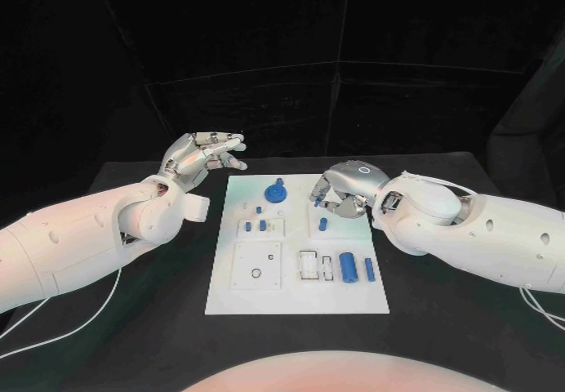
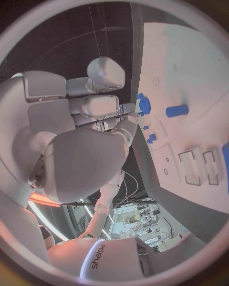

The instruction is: Assemble the parts on the task board

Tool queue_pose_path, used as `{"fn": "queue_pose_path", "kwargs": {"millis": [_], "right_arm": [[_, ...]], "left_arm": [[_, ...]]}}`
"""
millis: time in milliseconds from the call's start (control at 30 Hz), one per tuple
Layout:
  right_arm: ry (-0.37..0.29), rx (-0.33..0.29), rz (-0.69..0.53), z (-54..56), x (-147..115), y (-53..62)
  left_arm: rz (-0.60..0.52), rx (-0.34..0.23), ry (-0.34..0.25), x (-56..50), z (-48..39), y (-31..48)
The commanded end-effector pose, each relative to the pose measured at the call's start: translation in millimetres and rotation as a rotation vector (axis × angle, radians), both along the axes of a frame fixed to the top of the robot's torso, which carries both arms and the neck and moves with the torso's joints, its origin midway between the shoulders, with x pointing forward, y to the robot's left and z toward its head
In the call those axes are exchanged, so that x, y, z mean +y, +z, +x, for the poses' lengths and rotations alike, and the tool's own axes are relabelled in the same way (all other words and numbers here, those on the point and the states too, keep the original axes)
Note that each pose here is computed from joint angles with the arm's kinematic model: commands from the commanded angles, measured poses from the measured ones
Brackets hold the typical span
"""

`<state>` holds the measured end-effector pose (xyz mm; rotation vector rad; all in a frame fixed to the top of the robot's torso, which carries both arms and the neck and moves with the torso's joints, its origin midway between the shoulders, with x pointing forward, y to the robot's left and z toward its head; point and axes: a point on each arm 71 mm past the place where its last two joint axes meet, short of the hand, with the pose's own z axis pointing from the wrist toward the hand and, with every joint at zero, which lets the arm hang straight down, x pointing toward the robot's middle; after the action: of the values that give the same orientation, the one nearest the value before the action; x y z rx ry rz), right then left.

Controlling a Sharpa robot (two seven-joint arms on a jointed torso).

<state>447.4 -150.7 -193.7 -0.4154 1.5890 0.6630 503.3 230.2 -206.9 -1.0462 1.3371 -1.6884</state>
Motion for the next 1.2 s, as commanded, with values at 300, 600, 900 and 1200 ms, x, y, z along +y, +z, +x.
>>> {"fn": "queue_pose_path", "kwargs": {"millis": [300, 600, 900, 1200], "right_arm": [[0.087, 0.019, 0.038, -5.7, 46.3, -1.1], [0.146, 0.068, 0.003, -15.7, 72.8, -29.8], [0.167, 0.101, -0.039, -20.4, 81.8, -45.7], [0.195, 0.135, -0.072, -29.1, 86.2, -57.5]], "left_arm": [[-0.008, -0.002, -0.006, -3.6, 0.8, 0.9], [-0.011, -0.001, -0.012, -7.2, 0.9, 0.8], [-0.013, -0.001, -0.019, -10.7, 1.2, 0.6], [-0.015, 0.001, -0.023, -12.3, 1.4, 0.4]]}}
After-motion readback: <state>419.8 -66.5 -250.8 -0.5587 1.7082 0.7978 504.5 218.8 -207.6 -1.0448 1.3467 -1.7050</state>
